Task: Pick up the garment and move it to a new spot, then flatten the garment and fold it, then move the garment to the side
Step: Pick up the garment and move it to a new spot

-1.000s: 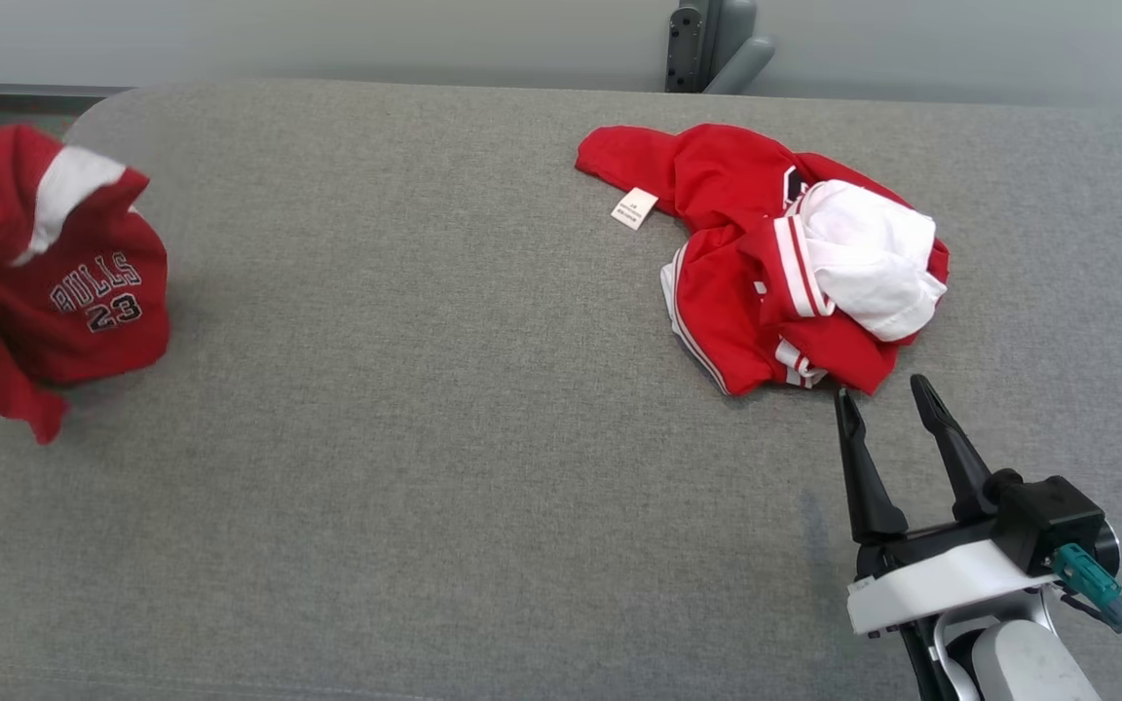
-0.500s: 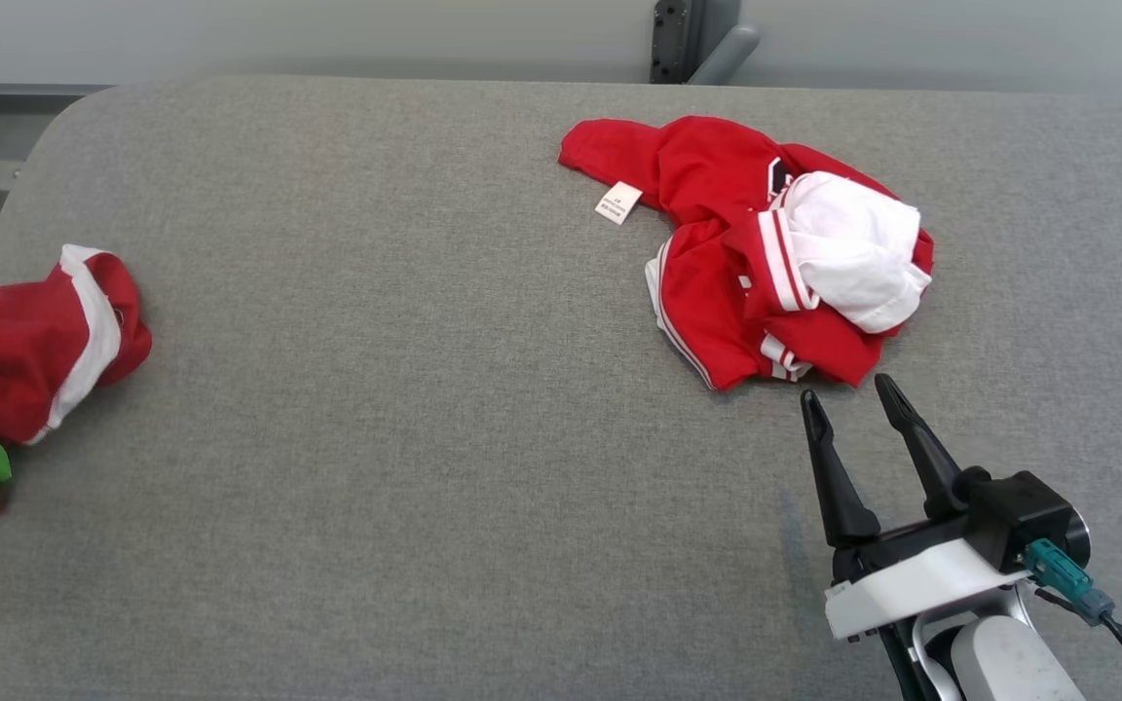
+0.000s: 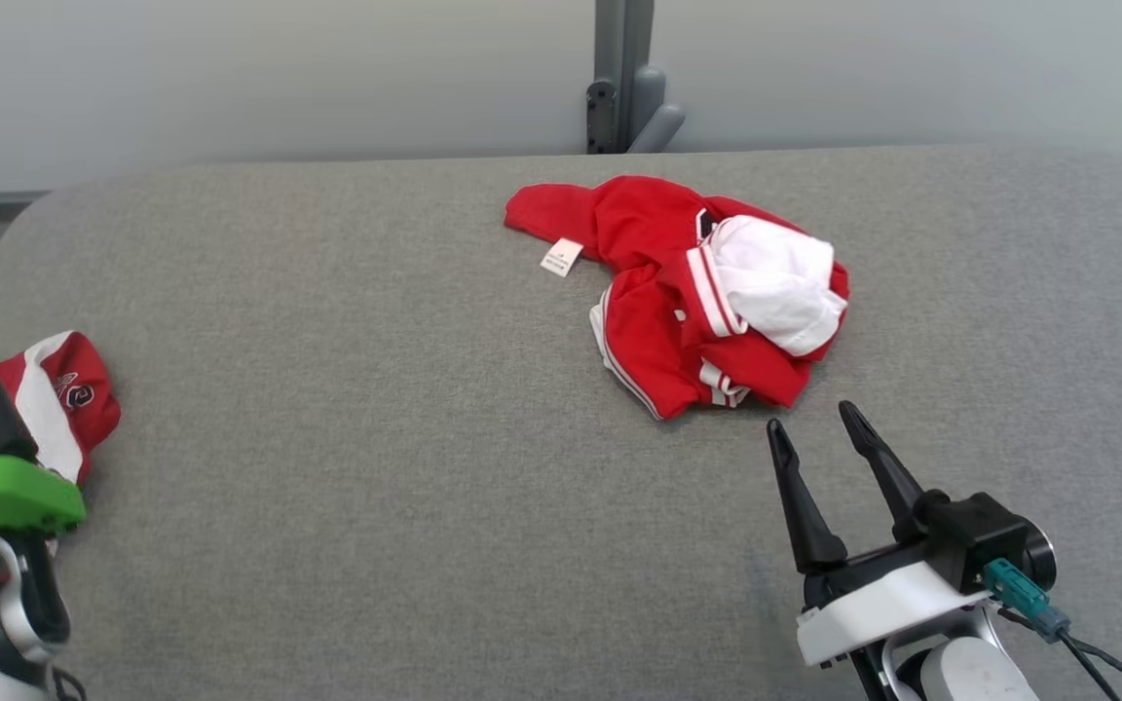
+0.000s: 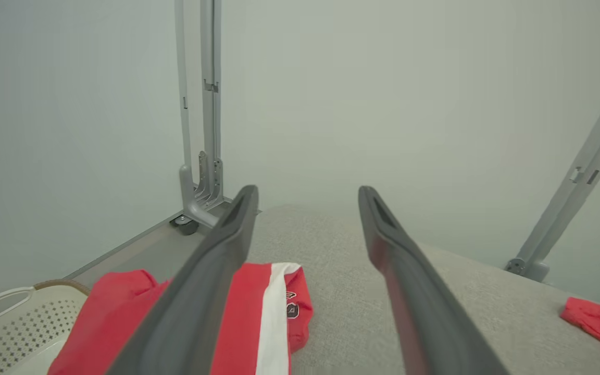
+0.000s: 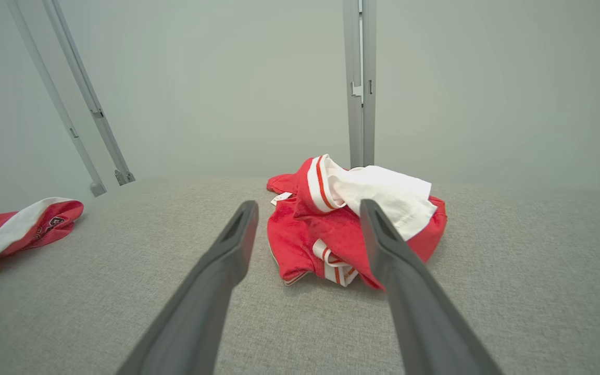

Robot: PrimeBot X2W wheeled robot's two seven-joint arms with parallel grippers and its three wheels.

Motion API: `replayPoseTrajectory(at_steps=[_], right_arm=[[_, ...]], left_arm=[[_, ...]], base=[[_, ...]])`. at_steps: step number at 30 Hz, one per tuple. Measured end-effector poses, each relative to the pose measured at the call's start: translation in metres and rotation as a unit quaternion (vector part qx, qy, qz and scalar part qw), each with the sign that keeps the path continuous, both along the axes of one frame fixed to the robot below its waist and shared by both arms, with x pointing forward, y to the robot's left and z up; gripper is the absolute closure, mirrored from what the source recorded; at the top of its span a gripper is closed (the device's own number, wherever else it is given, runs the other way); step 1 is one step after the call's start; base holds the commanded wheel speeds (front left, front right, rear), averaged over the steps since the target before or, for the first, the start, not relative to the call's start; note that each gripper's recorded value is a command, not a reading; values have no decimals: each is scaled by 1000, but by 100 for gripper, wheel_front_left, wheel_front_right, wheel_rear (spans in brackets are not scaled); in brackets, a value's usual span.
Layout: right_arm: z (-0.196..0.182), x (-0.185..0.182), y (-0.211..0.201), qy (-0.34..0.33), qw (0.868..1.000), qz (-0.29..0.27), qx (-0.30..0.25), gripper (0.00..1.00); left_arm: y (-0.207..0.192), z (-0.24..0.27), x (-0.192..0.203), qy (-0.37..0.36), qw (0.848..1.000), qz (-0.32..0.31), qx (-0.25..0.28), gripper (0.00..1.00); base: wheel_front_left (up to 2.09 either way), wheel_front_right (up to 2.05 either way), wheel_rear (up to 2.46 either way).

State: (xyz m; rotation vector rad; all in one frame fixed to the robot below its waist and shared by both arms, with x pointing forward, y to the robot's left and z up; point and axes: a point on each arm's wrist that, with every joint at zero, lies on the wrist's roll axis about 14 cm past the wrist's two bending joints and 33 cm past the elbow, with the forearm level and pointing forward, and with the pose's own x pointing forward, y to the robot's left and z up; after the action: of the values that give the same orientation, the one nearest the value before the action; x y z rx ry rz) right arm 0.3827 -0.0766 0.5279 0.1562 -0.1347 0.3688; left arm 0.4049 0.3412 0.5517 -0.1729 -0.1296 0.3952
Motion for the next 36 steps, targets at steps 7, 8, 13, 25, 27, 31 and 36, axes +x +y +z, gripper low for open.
replayPoseTrajectory(at_steps=[7,8,13,25,27,31,36], right_arm=[[15,-12,-18,-23,999,-28,-3,0],[19,-14,-22,-28,999,-33,-1,0],[24,-24,-37,-38,998,-56,-4,0],[26,-44,-59,-47,995,-91,-17,0],[24,-47,-59,-45,995,-91,-22,0],[25,-48,-60,-46,994,-93,-22,0],[13,-50,-61,-28,995,-94,-26,0]], left_arm=[[-61,3,-22,-36,998,-55,11,0],[-69,4,-24,-39,997,-65,20,0],[-115,0,-38,-38,989,-125,63,0],[-178,-43,-73,13,977,-202,71,0],[-182,-45,-74,16,975,-209,68,0],[-190,-48,-76,19,972,-223,76,0],[-193,-48,-77,20,971,-225,75,0]], base=[[0,0,0],[0,0,0],[0,0,0],[0,0,0],[0,0,0],[0,0,0],[0,0,0]])
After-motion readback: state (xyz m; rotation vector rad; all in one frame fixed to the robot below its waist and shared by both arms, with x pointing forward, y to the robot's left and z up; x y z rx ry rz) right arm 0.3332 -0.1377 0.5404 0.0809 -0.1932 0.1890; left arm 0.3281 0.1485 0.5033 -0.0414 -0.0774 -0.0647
